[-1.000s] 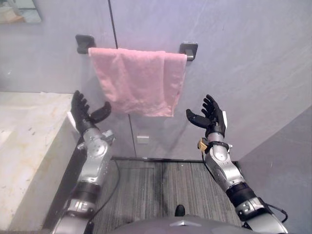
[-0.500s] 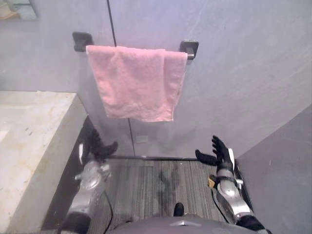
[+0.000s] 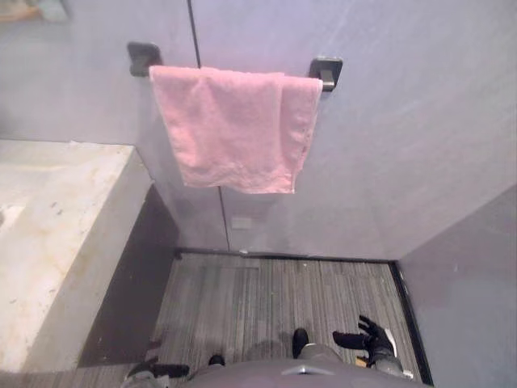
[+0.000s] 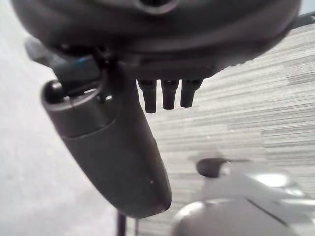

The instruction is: Organize the bathroom.

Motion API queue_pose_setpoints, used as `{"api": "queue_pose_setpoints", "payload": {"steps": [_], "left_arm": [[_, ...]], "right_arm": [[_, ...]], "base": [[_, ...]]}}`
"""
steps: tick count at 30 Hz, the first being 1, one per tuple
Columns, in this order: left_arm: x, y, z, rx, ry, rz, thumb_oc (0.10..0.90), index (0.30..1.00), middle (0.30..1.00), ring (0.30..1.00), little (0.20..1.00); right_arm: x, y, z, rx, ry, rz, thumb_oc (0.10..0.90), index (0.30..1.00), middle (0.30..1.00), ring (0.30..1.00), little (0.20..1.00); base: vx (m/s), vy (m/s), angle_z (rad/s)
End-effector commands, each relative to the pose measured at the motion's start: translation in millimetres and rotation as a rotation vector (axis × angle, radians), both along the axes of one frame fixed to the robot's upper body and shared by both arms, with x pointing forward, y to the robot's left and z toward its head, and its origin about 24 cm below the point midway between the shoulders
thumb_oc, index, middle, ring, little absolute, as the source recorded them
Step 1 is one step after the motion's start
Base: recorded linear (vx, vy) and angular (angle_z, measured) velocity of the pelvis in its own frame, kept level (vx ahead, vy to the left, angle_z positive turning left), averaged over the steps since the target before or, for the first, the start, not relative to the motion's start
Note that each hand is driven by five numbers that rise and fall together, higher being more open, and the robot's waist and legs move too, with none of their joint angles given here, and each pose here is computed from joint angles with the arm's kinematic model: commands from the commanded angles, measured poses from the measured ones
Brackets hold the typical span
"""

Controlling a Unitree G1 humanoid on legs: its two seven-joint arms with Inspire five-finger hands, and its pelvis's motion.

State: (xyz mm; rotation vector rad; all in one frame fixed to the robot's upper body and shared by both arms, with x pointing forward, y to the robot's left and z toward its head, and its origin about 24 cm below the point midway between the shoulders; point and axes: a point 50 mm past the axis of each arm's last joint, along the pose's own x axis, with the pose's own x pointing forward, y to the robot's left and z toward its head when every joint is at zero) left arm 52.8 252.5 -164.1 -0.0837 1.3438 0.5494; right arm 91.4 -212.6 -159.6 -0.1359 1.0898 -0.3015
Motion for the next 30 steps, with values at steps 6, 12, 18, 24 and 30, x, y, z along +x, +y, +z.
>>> {"api": "queue_pose_setpoints", "payload": {"steps": [6,12,18,24,30], "left_arm": [[26,-26,-3,-0.097,-0.033,-0.1,0.8,0.9,0.9,0.9,0.9],[20,-32,-5,-0.103,-0.038,-0.143,0.8,0.9,0.9,0.9,0.9],[25,-21,-2,-0.063,-0.077,-0.183,0.8,0.9,0.9,0.9,0.9],[27,-20,-1,-0.054,-0.098,-0.194,0.8,0.9,0.9,0.9,0.9],[24,-21,-1,-0.049,-0.043,-0.332,0.8,0.9,0.9,0.9,0.9]], "right_arm": [[46,-15,12,0.07,-0.025,0.049,0.8,0.9,0.9,0.9,0.9],[21,-16,2,0.113,0.101,-0.011,0.8,0.9,0.9,0.9,0.9],[5,-20,-2,0.133,0.168,-0.194,0.8,0.9,0.9,0.9,0.9],[-4,-34,-1,0.102,0.19,-0.21,0.8,0.9,0.9,0.9,0.9],[1,-38,1,0.095,0.182,-0.22,0.8,0.9,0.9,0.9,0.9]], "base": [[-0.2,-0.121,0.41],[-0.29,0.019,0.98],[-0.3,0.138,0.79],[-0.17,0.276,1.44],[-0.09,0.418,1.06]]}}
